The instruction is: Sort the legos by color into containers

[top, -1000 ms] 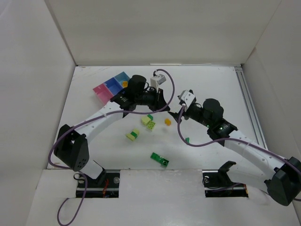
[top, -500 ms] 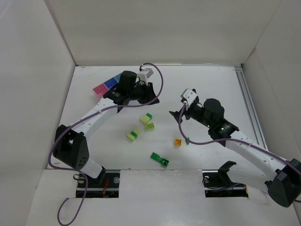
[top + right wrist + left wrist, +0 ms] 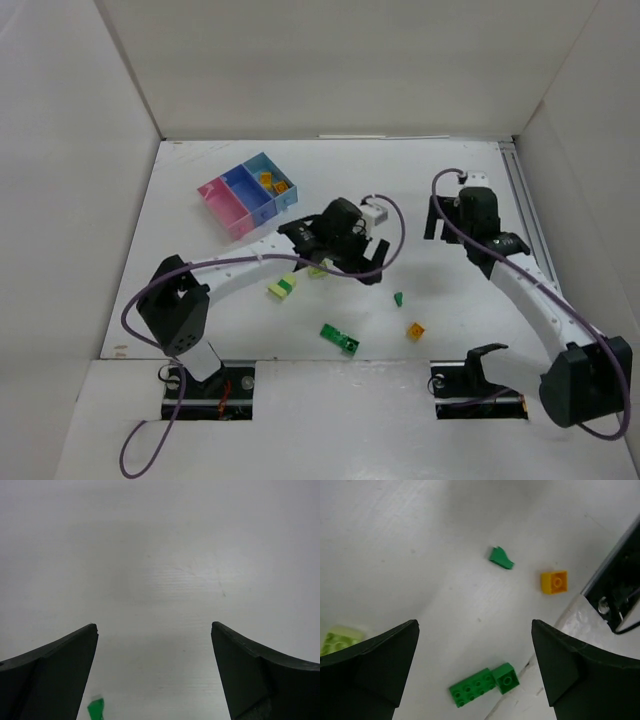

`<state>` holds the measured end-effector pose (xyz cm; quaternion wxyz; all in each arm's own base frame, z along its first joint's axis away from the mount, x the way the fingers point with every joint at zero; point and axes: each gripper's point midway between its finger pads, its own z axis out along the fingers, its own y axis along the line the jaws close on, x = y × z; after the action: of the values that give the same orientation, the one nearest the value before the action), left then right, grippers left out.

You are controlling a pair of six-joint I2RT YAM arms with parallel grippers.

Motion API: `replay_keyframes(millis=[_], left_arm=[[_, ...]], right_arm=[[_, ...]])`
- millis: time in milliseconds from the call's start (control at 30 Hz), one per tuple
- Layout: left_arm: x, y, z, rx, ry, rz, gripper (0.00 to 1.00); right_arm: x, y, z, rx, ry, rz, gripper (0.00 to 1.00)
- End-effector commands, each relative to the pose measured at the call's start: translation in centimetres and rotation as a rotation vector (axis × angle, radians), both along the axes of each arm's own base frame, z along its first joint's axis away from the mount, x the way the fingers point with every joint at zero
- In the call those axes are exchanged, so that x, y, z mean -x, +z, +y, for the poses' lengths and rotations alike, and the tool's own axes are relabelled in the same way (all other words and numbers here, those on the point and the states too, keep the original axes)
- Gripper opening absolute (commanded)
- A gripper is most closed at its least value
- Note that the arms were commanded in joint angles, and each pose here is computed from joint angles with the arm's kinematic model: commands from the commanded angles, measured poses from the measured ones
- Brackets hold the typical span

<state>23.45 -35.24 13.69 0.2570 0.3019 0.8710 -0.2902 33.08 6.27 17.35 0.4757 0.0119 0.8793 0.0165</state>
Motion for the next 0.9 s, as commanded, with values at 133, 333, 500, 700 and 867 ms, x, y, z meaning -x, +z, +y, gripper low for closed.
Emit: replay_keyframes(millis=[133, 333, 500, 700, 867], left_arm=[[6.5, 0.4, -5.3, -0.041, -0.163, -0.136, 0.94], [7.8, -0.8, -9.1, -0.072, -0.078, -0.101, 0.96], [8.3, -4.6, -9.8, -0.194, -0.008, -0.138, 0.90], [10.7, -6.2, -12.0, -0.209, -0.042, -0.128, 0.81], [11.7, -5.8, -12.4, -0.141, -0.070, -0.095, 0.80]], right_arm=[[1.2, -4.6, -7.4, -0.164, -0.324, 0.230, 1.00], [1.0, -2.4, -9.7, -0.137, -0.394, 0.171, 1.00], [1.1, 0.1, -9.6, -0.160, -0.391, 0.067, 1.00], [1.5, 0.4, -9.4, -0.169, -0.382, 0.042, 1.00], [1.6, 0.5, -9.1, -0.174, -0.358, 0.027, 1.00]])
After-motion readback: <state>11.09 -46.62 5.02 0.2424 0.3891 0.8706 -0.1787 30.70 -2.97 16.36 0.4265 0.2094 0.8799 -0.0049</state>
